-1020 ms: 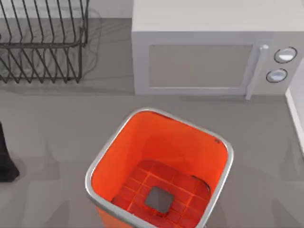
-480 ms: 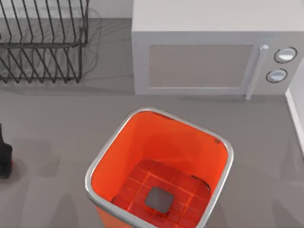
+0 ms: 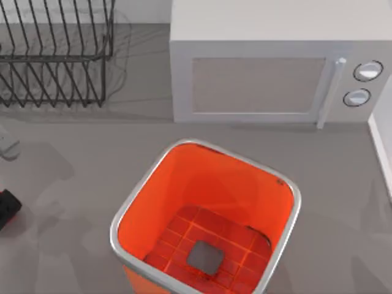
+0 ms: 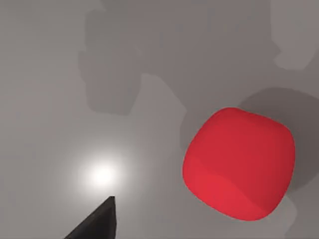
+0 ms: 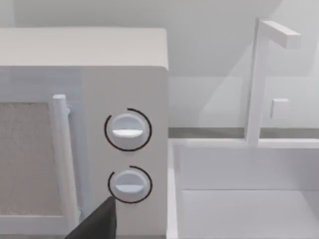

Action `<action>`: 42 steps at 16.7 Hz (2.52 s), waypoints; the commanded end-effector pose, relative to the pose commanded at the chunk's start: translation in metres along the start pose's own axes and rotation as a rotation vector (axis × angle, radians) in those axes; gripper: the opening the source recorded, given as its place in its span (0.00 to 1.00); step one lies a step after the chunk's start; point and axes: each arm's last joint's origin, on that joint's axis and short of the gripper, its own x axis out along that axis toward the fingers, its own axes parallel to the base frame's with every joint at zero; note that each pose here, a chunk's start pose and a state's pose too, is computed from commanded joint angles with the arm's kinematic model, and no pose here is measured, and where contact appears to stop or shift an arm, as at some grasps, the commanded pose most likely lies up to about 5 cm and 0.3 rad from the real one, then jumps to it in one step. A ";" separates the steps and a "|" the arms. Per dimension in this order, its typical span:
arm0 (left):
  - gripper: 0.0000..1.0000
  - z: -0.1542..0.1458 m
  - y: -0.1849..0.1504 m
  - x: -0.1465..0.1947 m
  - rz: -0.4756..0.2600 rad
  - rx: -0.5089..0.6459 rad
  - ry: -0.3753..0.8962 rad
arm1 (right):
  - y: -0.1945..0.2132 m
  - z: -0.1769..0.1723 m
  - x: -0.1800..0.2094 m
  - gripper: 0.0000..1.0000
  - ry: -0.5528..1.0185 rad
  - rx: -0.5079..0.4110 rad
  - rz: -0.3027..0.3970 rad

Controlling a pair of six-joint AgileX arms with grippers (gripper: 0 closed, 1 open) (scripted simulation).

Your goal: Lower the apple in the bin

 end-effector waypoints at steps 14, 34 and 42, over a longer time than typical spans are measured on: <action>1.00 0.035 0.045 0.057 -0.341 0.305 0.257 | 0.000 0.000 0.000 1.00 0.000 0.000 0.000; 0.55 0.013 0.026 0.121 -0.343 0.301 0.259 | 0.000 0.000 0.000 1.00 0.000 0.000 0.000; 0.00 0.013 0.026 0.121 -0.343 0.301 0.259 | 0.000 0.000 0.000 1.00 0.000 0.000 0.000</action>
